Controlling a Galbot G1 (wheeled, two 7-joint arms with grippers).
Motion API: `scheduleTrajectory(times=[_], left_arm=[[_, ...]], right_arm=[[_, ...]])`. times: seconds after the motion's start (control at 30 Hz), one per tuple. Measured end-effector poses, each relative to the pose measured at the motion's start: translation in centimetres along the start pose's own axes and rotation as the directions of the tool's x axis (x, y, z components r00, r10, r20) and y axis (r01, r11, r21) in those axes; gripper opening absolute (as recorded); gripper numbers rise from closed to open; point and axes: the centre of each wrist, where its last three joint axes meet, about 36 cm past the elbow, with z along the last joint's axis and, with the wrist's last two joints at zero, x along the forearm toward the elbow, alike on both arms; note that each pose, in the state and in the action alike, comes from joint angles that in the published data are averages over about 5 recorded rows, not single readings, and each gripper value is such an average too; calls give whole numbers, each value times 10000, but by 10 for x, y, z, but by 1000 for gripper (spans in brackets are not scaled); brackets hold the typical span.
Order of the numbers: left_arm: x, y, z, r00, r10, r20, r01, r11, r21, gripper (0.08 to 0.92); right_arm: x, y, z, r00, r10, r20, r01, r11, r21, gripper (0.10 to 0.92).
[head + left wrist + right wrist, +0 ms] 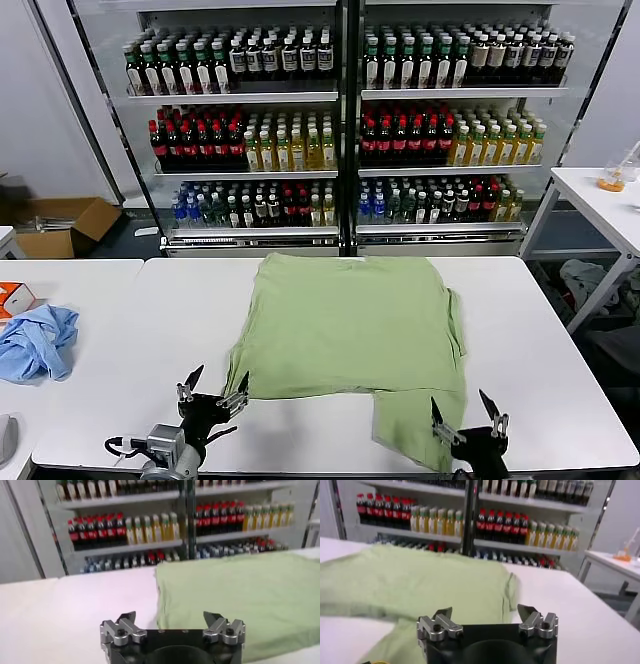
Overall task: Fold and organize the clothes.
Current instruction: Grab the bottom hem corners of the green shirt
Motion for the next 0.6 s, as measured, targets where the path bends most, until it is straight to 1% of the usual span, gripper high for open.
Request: scheduleTrajectory(times=[0.27,0.47,0.53,0.6], left_arm=[[-14,2,4,9984,38,-565,-39,10000,-19,823],[-22,4,5,9966,49,-821,-42,10000,86,823],[-23,5,6,9961,61,-883,-48,9999,145,814],[-24,5,6,9956,76,-932,-57,9998,204,780]], right_arm=[[4,9,8,9983,-154,-557,147,9998,-115,823],[6,17,13,9948,-269,-981,244,9993,-265,819],[6,19,14,9937,-281,-1084,245,9991,-349,797],[7,21,14,9924,-296,-1198,243,9987,-450,759]])
